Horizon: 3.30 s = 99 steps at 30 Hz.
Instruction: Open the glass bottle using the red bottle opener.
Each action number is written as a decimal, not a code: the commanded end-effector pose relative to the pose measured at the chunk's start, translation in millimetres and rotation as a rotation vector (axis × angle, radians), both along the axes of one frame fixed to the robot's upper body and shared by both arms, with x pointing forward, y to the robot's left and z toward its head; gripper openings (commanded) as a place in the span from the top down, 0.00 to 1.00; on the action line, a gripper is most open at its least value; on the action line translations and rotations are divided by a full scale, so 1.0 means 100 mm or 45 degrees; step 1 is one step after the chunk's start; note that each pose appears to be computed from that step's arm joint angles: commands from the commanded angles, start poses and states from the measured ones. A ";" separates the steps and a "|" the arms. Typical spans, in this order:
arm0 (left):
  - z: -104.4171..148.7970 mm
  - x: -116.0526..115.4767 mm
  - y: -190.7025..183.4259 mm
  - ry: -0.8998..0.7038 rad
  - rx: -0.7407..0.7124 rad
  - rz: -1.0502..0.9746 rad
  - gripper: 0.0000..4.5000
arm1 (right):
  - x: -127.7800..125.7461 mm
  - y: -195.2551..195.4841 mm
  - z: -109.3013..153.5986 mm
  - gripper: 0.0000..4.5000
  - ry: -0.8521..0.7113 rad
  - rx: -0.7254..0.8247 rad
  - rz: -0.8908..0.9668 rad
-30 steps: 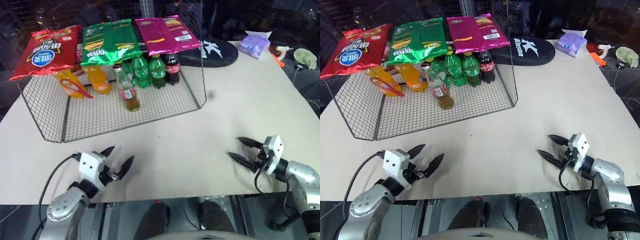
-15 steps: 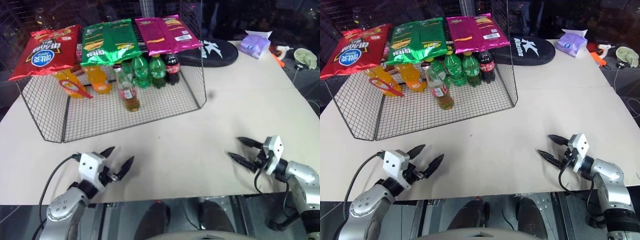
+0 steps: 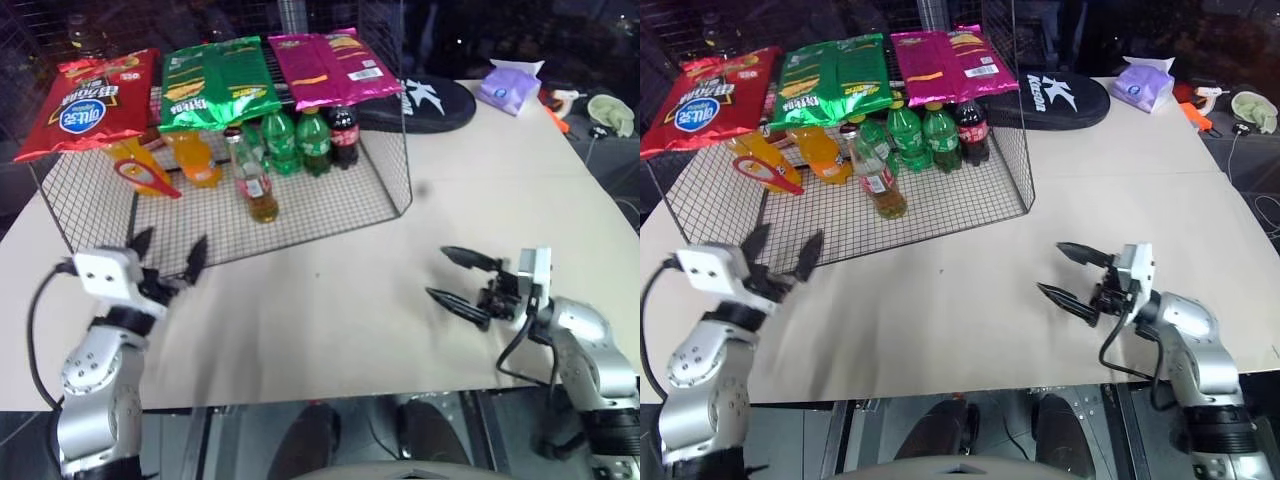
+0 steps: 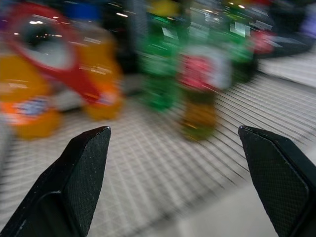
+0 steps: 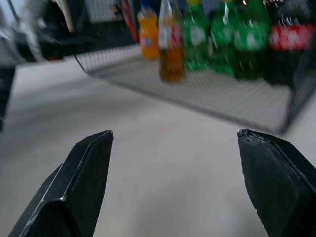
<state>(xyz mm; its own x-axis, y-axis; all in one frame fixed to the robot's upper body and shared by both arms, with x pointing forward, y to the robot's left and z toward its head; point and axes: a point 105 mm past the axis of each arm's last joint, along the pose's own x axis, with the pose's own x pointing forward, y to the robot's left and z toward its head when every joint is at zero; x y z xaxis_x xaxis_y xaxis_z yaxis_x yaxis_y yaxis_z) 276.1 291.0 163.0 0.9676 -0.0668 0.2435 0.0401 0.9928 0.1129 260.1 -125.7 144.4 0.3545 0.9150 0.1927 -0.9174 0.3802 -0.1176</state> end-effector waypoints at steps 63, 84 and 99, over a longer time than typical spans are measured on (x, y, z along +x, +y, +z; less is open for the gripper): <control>0.52 0.80 0.48 -0.198 -0.108 0.107 0.10 | -0.07 0.18 0.18 0.08 -0.051 0.060 -0.044; 0.53 0.79 0.47 -0.226 -0.074 0.103 1.00 | -0.08 0.17 0.15 0.08 -0.041 0.058 -0.069; 0.74 0.54 0.57 -0.370 0.391 0.534 1.00 | -0.06 0.15 0.12 0.08 -0.029 0.047 -0.076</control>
